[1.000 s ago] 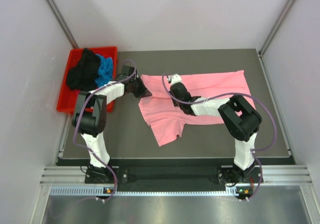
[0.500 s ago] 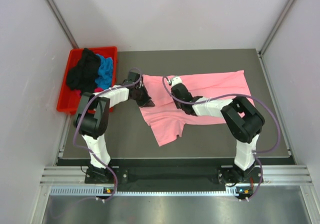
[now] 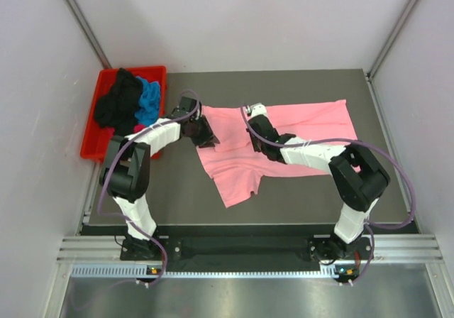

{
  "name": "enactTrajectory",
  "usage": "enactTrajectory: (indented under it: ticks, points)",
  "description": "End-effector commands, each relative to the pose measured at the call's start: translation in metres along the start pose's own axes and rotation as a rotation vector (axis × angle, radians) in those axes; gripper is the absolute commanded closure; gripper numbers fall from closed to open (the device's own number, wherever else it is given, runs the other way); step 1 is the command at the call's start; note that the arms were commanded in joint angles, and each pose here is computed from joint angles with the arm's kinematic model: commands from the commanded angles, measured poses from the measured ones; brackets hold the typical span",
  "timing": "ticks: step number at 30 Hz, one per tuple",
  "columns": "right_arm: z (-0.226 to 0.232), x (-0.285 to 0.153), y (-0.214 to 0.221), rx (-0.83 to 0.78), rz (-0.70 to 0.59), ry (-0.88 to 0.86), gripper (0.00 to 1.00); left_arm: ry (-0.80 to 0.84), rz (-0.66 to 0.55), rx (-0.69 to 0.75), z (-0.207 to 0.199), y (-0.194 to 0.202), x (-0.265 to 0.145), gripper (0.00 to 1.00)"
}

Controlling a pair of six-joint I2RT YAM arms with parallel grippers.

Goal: Fold and stack the t-shirts
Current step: Fold the tshirt

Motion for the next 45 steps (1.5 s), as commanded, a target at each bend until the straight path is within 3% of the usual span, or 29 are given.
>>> enactTrajectory:
  ticks: [1,5,9,17,22,26,31,37,45]
  points:
    - [0.005,-0.013,-0.035,0.156,-0.074,-0.102,0.78,0.109,-0.077,0.092,-0.04,-0.021,-0.016,0.68]
    - [0.005,0.005,-0.048,0.342,-0.052,-0.162,0.79,0.169,-0.105,0.163,-0.064,-0.04,-0.003,0.67]
    - [-0.002,0.023,-0.052,0.502,-0.023,-0.137,0.75,0.118,-0.102,0.173,-0.06,-0.056,0.025,0.67]
    - [0.018,0.056,-0.012,0.428,0.095,-0.164,0.83,-0.178,-0.186,0.12,-0.004,-0.089,0.042,0.66]
    - [0.005,0.056,0.0,0.356,0.128,-0.085,0.84,-0.199,-0.219,0.117,-0.003,-0.103,0.038,0.66]
    - [-0.006,0.049,-0.015,0.34,0.089,-0.065,0.86,-0.189,-0.23,0.121,-0.012,-0.108,0.033,0.66]
    - [-0.017,0.039,-0.041,0.449,0.013,-0.135,0.85,-0.092,-0.254,0.155,-0.04,-0.111,0.015,0.65]
    - [-0.058,0.051,-0.034,0.6,0.017,-0.102,0.8,0.142,-0.166,0.194,-0.073,-0.092,0.014,0.64]
    - [-0.151,0.045,-0.006,0.702,0.041,0.071,0.7,-0.005,-0.139,0.119,-0.029,-0.096,0.056,0.64]
Point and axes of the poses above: each gripper's point midway between its finger pads, its own x axis out along the fingers, its own z axis along the line the jaws close on, y = z × x, the point moved 3 cm from there along -x, back along the fingers, and after that the axes turned 14 degrees about -x, right-handed, at the moved point
